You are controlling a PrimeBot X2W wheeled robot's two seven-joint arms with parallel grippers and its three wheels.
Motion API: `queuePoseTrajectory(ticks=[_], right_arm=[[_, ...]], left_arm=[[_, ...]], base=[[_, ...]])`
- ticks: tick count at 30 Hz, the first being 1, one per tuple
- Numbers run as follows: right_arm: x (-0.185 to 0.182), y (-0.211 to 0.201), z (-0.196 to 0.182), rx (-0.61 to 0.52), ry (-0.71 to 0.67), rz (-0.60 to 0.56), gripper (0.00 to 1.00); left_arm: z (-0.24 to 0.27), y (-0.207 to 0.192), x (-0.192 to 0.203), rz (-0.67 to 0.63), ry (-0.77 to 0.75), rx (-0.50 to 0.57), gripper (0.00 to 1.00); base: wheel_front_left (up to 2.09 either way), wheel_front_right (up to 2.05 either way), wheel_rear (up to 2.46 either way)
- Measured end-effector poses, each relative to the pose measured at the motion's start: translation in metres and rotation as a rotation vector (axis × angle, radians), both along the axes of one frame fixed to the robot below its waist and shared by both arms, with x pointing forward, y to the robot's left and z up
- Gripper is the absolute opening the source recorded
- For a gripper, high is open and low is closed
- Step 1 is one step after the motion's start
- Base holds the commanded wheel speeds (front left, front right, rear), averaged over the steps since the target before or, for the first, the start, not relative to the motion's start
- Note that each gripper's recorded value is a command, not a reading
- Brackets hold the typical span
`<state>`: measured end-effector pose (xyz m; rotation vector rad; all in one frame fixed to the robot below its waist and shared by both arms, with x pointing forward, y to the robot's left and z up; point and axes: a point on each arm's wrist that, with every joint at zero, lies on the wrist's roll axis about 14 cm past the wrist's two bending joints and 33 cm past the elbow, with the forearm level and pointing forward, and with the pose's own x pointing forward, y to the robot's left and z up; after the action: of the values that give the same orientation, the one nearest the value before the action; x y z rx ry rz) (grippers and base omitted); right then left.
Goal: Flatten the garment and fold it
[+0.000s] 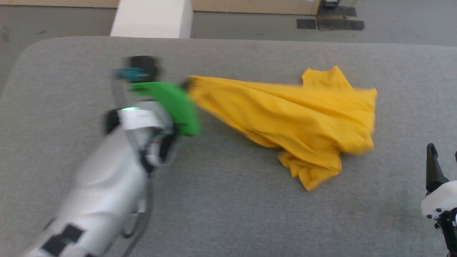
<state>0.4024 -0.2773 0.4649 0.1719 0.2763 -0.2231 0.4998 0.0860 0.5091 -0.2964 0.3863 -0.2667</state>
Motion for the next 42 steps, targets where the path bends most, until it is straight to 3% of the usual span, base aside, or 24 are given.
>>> queuePoseTrajectory(ticks=[3, 8, 11, 14, 15, 16, 18, 23, 28, 35, 42], right_arm=[[0.009, 0.015, 0.005, 0.005, -0.017, 0.044, 1.0], [0.018, 0.034, 0.011, 0.014, -0.036, 0.098, 1.0], [0.02, 0.041, 0.012, 0.016, -0.038, 0.115, 1.0], [0.021, 0.043, 0.009, 0.017, -0.03, 0.12, 1.0], [0.021, 0.043, 0.009, 0.017, -0.029, 0.122, 1.0], [0.022, 0.045, 0.008, 0.016, -0.028, 0.127, 1.0], [0.024, 0.05, 0.008, 0.013, -0.025, 0.142, 1.0], [0.029, 0.07, 0.006, 0.013, -0.009, 0.203, 1.0], [0.041, 0.099, -0.003, 0.011, 0.056, 0.289, 1.0], [0.097, 0.15, 0.002, -0.058, 0.147, 0.465, 1.0], [0.153, 0.163, -0.014, -0.208, 0.356, 0.527, 1.0]], left_arm=[[-0.002, 0.097, -0.011, 0.292, 0.006, -0.009, 0.0], [-0.046, 0.217, -0.087, 0.727, 0.121, -0.06, 0.0], [-0.077, 0.242, -0.133, 0.864, 0.212, -0.097, 0.0], [-0.093, 0.234, -0.152, 0.881, 0.256, -0.144, 0.0], [-0.091, 0.228, -0.151, 0.869, 0.248, -0.166, 0.17], [-0.084, 0.223, -0.147, 0.854, 0.212, -0.195, 1.0], [-0.062, 0.223, -0.136, 0.823, 0.098, -0.19, 1.0], [0.008, 0.229, -0.114, 0.711, -0.259, 0.04, 1.0], [0.054, 0.213, -0.107, 0.668, -0.476, 0.163, 1.0], [0.035, 0.183, -0.111, 0.644, -0.486, 0.174, 1.0], [0.011, 0.168, -0.104, 0.62, -0.441, 0.155, 1.0]], base=[[0.0, 0.0, 0.0], [0.0, 0.0, 0.0], [0.0, 0.0, 0.0], [0.0, 0.0, 0.0], [0.0, 0.0, 0.0], [0.0, 0.0, 0.0], [0.0, 0.0, 0.0], [0.0, 0.0, 0.0], [0.0, 0.0, 0.0], [0.0, 0.0, 0.0], [0.0, 0.0, 0.0]])
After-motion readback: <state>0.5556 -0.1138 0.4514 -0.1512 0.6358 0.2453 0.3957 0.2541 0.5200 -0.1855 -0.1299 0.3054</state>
